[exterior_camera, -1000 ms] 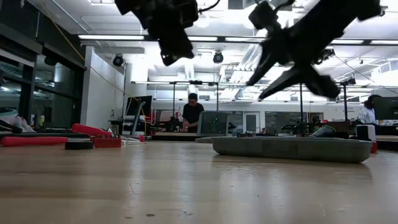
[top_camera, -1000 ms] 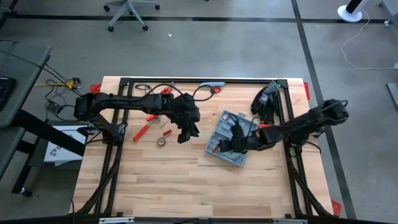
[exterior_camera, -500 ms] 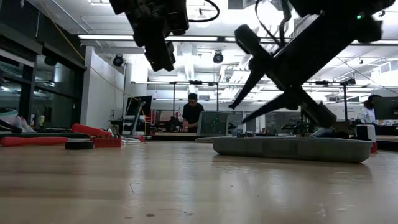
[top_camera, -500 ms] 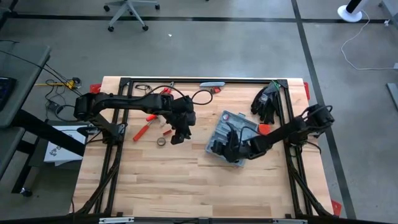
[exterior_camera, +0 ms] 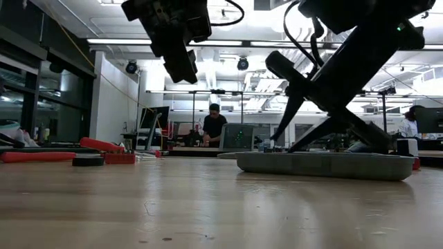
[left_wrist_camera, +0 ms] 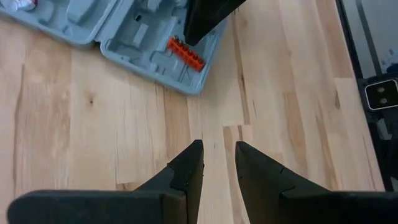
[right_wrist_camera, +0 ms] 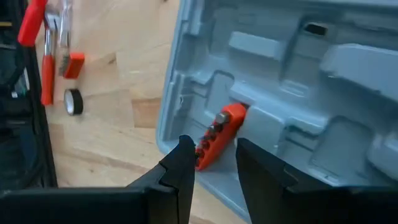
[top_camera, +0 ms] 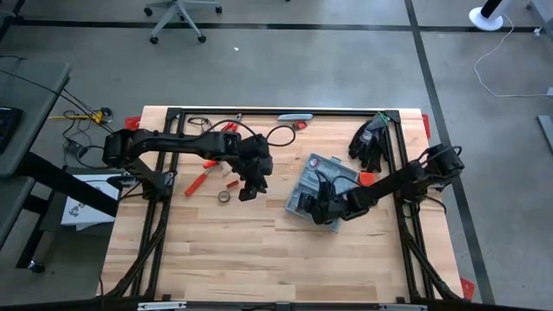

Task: Prefit tool cases
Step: Put the right orange multi-bit set into the gray tool case

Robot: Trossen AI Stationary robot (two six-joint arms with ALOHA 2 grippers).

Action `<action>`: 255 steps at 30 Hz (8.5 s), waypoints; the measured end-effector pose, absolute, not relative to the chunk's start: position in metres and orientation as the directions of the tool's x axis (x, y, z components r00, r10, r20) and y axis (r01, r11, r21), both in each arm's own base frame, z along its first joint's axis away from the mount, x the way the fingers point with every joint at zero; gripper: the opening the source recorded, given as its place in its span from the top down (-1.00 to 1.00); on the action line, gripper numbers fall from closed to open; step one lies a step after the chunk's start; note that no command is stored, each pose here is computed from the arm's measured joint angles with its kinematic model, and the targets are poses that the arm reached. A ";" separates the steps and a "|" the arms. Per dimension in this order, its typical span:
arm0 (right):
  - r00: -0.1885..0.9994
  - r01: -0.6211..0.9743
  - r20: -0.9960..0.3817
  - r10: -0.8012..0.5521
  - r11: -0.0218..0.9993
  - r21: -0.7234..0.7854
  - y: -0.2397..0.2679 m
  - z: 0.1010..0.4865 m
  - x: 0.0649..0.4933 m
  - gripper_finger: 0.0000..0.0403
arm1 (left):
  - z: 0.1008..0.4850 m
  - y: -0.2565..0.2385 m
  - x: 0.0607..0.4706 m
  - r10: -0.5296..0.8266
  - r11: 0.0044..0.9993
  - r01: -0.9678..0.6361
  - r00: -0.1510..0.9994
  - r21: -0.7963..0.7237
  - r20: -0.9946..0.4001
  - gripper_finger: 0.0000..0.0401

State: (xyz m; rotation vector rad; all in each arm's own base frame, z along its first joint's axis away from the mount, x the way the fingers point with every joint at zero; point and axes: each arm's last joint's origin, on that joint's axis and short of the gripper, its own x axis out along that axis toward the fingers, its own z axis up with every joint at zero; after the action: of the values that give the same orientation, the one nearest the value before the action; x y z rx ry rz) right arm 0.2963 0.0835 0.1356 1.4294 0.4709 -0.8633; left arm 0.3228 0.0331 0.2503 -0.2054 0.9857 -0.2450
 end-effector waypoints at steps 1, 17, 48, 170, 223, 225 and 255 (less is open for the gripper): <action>0.627 0.752 -0.745 -0.229 -0.074 0.655 0.082 0.136 0.297 0.45 | 0.250 0.033 0.323 -0.296 0.953 0.110 0.527 -0.282 -0.797 0.57; 0.626 0.771 -0.759 -0.177 -0.002 0.636 0.037 0.117 0.320 0.46 | 0.250 0.026 0.323 -0.306 0.950 0.112 0.523 -0.292 -0.796 0.57; 0.616 0.785 -0.778 -0.122 0.018 0.619 0.014 0.115 0.321 0.45 | 0.182 0.028 0.379 -0.260 0.963 0.216 0.578 -0.163 -0.774 0.57; 0.642 0.761 -0.731 -0.231 0.304 0.573 0.105 0.157 0.275 0.45 | 0.211 0.001 0.394 0.522 0.847 -0.114 0.366 0.520 -0.770 0.90; 0.635 0.765 -0.738 -0.228 0.321 0.559 0.117 0.174 0.253 0.45 | 0.179 0.033 0.417 -0.060 0.998 0.012 0.485 -0.062 -0.872 0.90; 0.588 0.804 -0.765 -0.260 0.292 0.518 0.115 0.176 0.243 0.45 | 0.179 0.013 0.419 0.065 0.994 0.044 0.489 0.098 -0.870 0.90; 0.536 0.843 -0.777 -0.330 0.257 0.472 0.112 0.175 0.232 0.45 | 0.135 -0.081 0.438 0.289 0.883 0.188 0.502 0.430 -0.815 0.14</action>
State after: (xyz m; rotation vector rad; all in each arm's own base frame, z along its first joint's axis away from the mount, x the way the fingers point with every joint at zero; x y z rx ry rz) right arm 0.2324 0.1121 0.1751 1.0170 0.6052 -0.8649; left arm 0.4375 -0.0811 0.1355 0.5082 1.0553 0.0641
